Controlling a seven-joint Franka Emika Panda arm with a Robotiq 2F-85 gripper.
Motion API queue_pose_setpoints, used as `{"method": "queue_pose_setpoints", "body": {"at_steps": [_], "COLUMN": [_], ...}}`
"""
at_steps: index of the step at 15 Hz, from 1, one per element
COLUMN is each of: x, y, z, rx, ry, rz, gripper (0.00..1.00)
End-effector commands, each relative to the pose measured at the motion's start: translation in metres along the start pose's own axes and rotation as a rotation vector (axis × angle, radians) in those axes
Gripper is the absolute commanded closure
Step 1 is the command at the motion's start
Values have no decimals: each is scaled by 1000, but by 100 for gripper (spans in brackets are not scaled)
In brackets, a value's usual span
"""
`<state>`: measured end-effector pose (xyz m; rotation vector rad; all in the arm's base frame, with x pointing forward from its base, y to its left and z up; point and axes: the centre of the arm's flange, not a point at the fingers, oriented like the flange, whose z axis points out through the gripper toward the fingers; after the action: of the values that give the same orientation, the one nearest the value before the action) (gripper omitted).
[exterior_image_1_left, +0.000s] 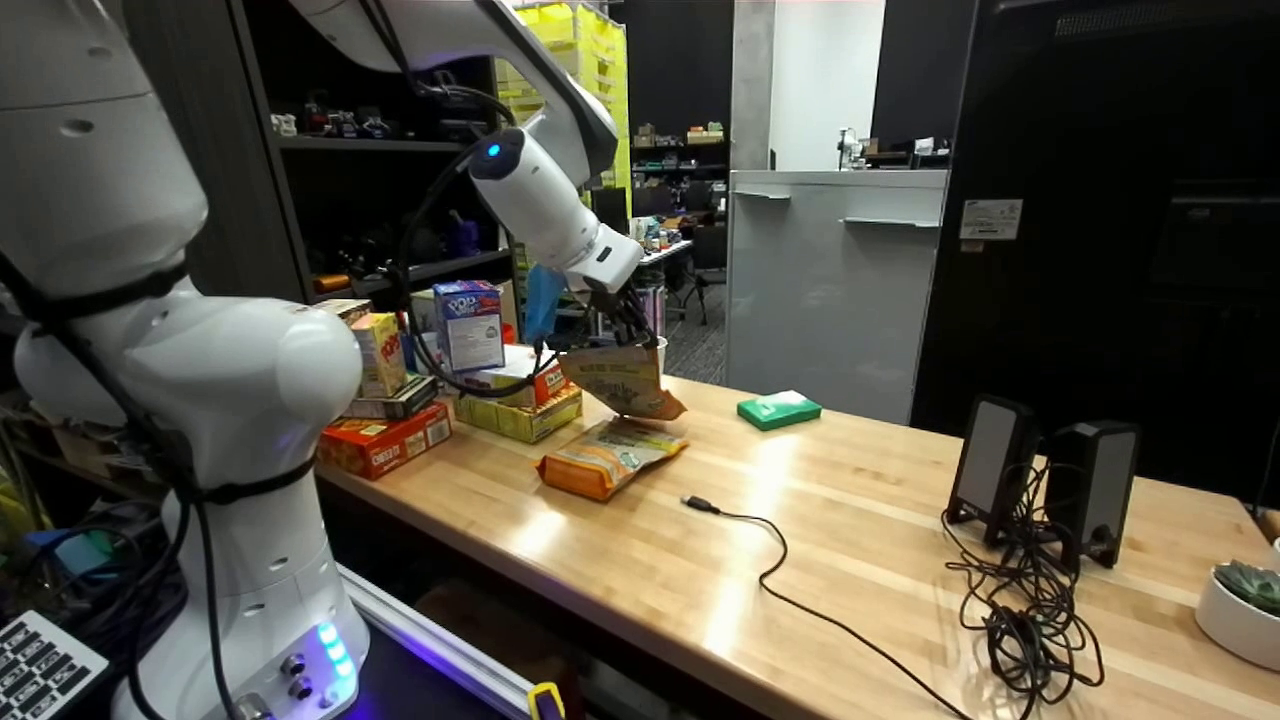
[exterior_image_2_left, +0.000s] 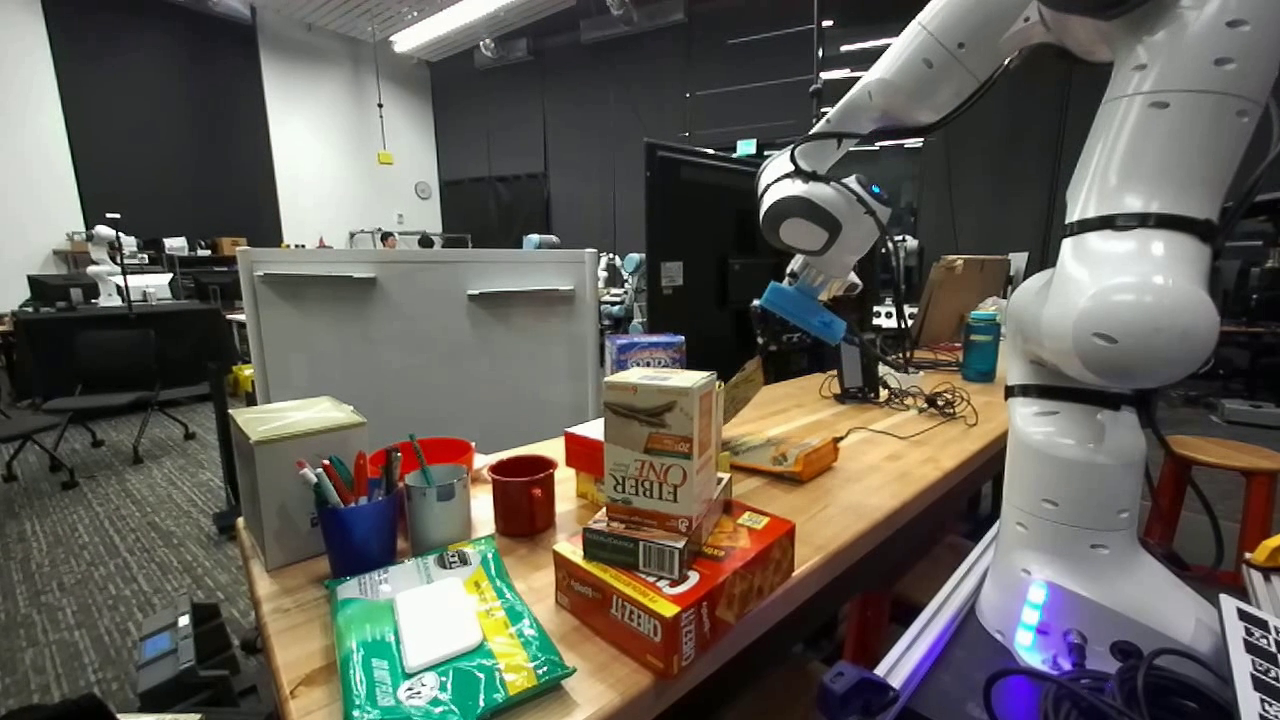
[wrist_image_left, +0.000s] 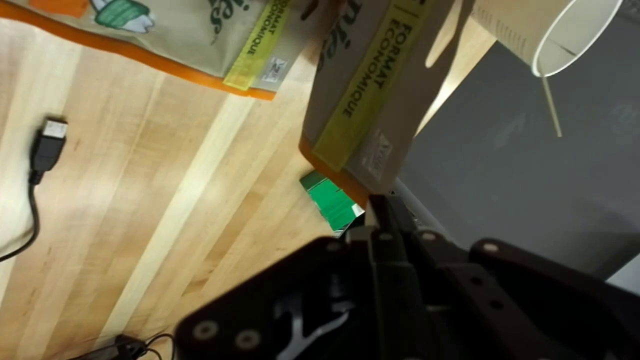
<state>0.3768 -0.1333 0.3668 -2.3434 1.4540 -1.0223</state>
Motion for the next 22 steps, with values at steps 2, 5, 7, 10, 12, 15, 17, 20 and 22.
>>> {"method": "queue_pose_setpoints", "body": {"at_steps": [2, 5, 7, 10, 12, 15, 17, 20, 22], "x": [-24, -29, -29, -21, -12, 2, 13, 24, 29], "y": [-38, -75, -97, -123, -133, -139, -141, -141, -139], "z": [-23, -29, -34, -40, -39, -29, -21, -9, -1], "rx": [75, 113, 132, 143, 136, 106, 77, 40, 21], "ry": [4, 17, 30, 62, 78, 117, 140, 156, 156], "rz": [15, 23, 38, 86, 114, 136, 145, 157, 160], "gripper": [100, 100, 100, 100, 100, 100, 100, 100, 100]}}
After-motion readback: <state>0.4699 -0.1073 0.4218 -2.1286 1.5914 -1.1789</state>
